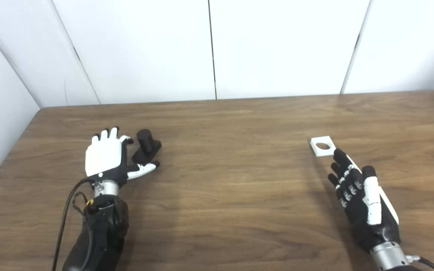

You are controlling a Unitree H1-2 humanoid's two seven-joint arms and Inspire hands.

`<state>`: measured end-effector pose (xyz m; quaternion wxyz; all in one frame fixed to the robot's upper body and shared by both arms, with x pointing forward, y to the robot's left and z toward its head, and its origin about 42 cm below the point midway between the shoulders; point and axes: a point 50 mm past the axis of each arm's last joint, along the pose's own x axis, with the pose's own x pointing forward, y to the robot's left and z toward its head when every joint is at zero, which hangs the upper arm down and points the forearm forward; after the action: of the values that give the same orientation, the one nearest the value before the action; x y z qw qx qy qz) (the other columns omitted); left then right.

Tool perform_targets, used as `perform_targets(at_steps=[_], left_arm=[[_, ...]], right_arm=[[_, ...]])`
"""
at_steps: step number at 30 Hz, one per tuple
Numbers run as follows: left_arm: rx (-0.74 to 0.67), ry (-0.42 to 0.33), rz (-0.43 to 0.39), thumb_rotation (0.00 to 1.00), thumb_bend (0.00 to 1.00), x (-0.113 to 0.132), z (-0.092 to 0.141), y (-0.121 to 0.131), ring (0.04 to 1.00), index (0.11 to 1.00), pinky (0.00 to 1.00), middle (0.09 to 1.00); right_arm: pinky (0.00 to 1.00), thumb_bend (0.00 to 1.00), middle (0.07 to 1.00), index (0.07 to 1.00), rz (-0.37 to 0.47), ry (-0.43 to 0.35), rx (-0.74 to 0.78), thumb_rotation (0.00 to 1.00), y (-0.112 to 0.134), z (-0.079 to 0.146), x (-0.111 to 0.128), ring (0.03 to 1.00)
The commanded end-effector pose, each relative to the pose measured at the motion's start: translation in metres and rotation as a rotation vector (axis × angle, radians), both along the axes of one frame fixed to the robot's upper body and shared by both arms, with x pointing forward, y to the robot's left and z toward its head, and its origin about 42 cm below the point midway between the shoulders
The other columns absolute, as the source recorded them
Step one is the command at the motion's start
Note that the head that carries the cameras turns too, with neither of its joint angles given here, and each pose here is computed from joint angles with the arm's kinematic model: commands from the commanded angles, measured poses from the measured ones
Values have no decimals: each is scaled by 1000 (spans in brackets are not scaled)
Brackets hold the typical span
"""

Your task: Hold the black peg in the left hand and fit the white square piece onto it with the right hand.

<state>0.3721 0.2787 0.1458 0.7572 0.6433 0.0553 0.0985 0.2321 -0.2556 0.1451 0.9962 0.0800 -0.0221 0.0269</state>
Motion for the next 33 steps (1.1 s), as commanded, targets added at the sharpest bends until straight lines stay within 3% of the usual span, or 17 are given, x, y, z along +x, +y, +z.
perform_targets(at_steps=[1, 14, 23, 33], left_arm=[[31, -95, -3, 658, 860, 15, 25, 1, 1000, 754, 1000, 987], [8, -69, -3, 649, 828, 20, 18, -3, 1000, 726, 1000, 977], [-7, -72, 7, 515, 722, 21, 16, -3, 1000, 625, 1000, 935], [-21, -88, 8, 402, 670, 19, 16, -3, 1000, 552, 1000, 903]], right_arm=[[989, 617, 982, 923, -22, -59, 65, 1000, 14, 4, -1, 999], [986, 613, 984, 924, -26, -63, 62, 1000, 10, 4, -2, 1000], [988, 618, 986, 927, -20, -63, 63, 1000, 9, 4, -2, 1000], [983, 624, 986, 931, -18, -60, 58, 1000, 9, 4, -4, 999]])
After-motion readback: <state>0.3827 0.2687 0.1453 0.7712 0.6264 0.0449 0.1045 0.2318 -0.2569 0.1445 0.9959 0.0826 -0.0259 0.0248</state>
